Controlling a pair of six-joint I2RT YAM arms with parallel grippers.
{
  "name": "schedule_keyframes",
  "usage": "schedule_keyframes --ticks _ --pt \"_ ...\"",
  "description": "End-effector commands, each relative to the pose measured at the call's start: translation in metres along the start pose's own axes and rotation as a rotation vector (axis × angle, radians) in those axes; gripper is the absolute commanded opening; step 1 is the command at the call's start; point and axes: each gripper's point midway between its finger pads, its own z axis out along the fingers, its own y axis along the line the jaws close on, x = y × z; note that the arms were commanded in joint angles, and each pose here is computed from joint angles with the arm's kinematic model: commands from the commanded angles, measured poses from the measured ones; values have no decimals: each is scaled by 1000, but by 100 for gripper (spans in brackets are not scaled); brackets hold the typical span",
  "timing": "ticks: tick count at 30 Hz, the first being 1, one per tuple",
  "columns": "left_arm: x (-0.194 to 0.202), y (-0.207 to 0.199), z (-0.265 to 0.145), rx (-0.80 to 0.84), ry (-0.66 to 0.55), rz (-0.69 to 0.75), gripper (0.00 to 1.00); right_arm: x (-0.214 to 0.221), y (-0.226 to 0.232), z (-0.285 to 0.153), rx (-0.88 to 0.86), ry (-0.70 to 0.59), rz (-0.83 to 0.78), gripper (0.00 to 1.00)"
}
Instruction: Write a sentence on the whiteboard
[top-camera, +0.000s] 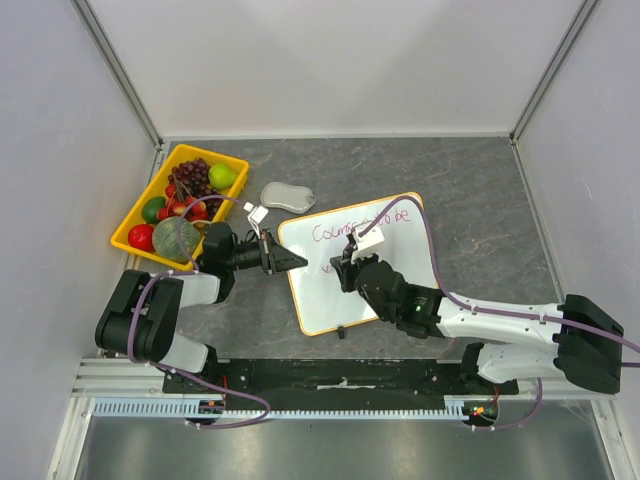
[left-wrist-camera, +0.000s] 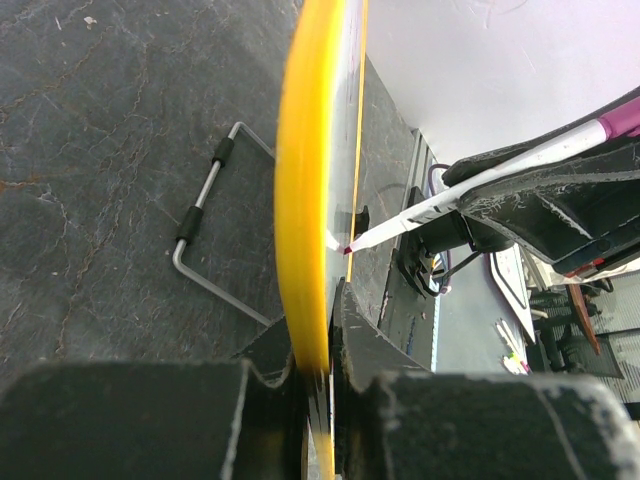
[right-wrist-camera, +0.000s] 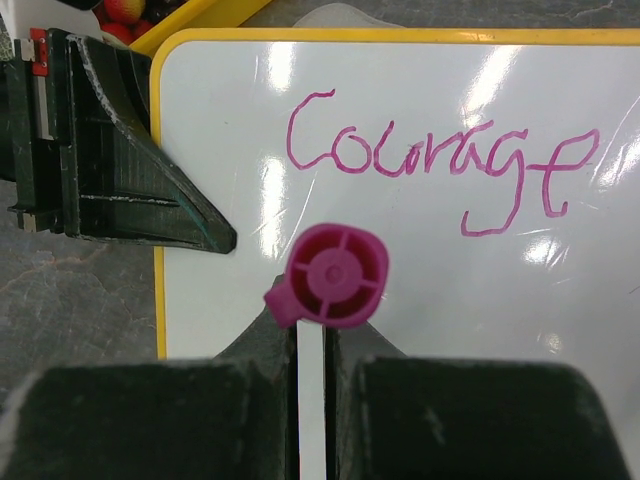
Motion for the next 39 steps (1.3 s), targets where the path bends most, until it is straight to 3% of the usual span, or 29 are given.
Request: schedule_keyframes --ticks 1,14,22,39 --pt "5 22 3 -74 -4 111 2 20 -11 -3 22 52 -33 0" --pt "5 22 3 -75 -3 113 2 31 9 -8 -103 83 -18 0" --pt "5 22 3 -75 -3 113 2 -19 30 -22 -198 -17 68 0" --pt "5 22 3 -73 -3 114 2 -45 -13 3 -50 -61 74 0"
